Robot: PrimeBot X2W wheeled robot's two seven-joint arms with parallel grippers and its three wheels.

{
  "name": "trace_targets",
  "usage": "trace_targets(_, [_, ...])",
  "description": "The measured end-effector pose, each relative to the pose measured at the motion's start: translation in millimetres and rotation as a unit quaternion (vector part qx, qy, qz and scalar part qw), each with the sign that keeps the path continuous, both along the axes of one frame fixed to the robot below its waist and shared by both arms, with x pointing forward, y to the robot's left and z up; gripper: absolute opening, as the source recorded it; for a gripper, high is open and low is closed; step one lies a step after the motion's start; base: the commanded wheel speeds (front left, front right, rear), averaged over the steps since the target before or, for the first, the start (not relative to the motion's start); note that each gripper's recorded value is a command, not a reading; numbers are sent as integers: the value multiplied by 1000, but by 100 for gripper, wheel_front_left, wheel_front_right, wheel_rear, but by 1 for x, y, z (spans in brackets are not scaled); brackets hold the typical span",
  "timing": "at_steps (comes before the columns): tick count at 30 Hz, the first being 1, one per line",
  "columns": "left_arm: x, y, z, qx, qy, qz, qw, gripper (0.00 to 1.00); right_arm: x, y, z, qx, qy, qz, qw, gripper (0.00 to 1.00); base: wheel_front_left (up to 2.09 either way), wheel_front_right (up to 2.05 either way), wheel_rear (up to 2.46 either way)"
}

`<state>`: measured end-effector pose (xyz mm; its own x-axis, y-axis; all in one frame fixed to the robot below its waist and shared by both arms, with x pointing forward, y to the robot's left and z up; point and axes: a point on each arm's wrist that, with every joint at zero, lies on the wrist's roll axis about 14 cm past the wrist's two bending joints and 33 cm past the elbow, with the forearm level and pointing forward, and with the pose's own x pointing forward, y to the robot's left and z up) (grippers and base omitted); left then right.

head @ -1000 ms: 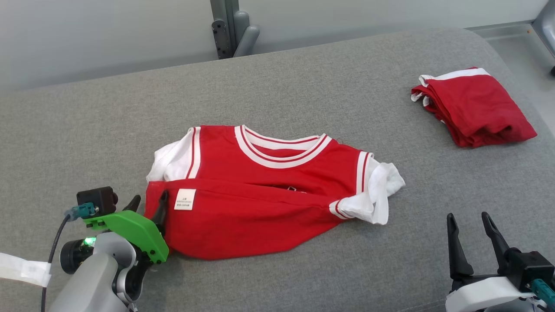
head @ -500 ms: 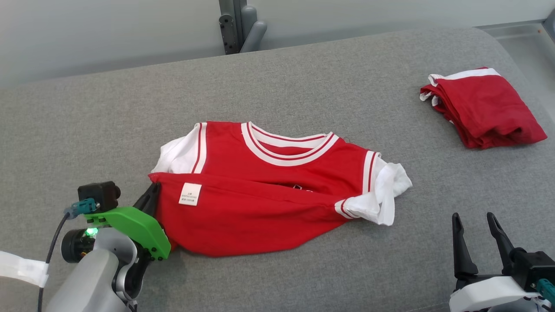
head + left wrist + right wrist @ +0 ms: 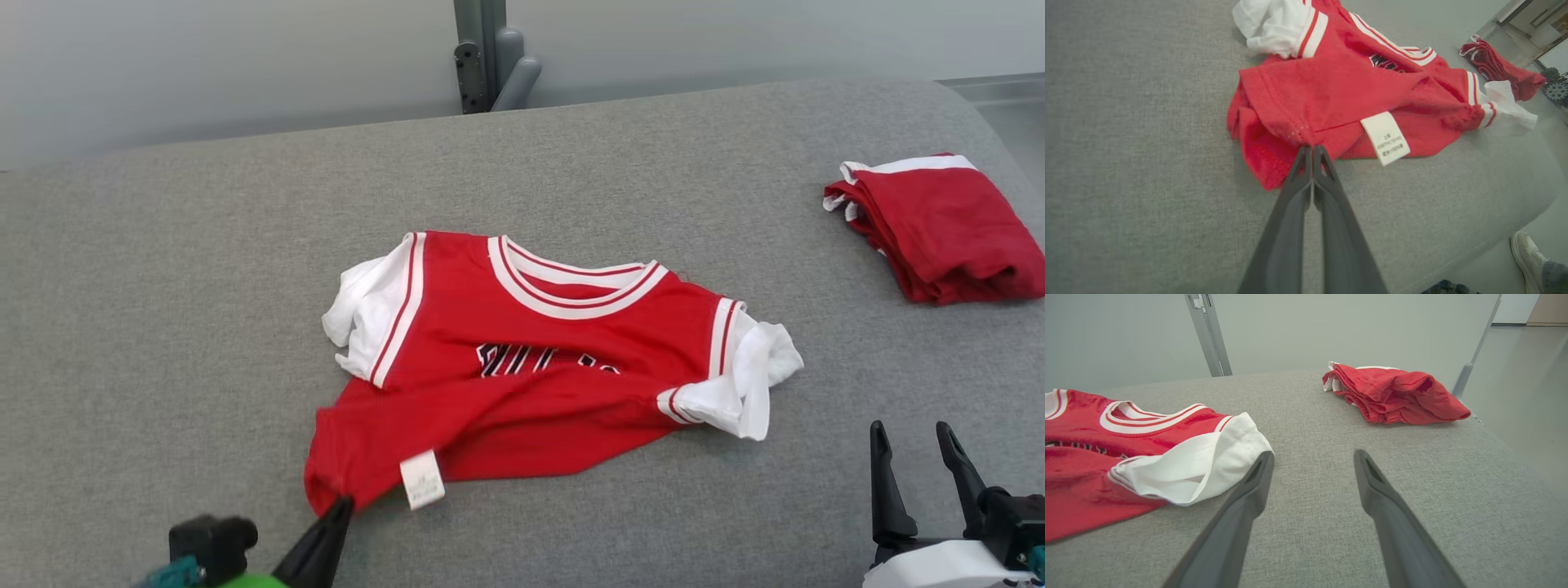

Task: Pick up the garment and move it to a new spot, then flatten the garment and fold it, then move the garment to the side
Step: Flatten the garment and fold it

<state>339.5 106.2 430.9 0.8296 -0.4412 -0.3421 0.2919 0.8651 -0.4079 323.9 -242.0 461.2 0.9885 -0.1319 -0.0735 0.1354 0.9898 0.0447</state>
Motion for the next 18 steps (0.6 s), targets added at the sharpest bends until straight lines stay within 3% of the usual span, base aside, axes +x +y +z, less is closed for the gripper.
trace_targets(4, [-34, 22, -25, 24, 50, 29, 998, 0, 7, 8, 0, -2, 0, 15, 1000, 100, 0, 0, 0])
trace_targets(12, [-61, 43, -51, 39, 87, 84, 992, 0, 16, 19, 1, -8, -2, 35, 999, 100, 0, 0, 0])
trace_targets(13, [-65, 44, -55, 42, 95, 83, 991, 14, 16, 19, 1, -9, -3, 36, 999, 100, 0, 0, 0])
trace_targets(14, [-69, 43, -59, 43, 102, 83, 990, 36, 16, 20, 2, -9, -4, 37, 999, 100, 0, 0, 0])
trace_targets(15, [-70, 43, -60, 43, 104, 84, 990, 73, 16, 20, 2, -9, -4, 37, 999, 100, 0, 0, 0])
trace_targets(16, [-70, 42, -61, 40, 106, 85, 990, 100, 16, 21, 3, -9, -5, 38, 999, 100, 0, 0, 0])
trace_targets(18, [-69, 42, -59, 35, 106, 89, 990, 100, 15, 20, 3, -9, -6, 37, 999, 100, 0, 0, 0])
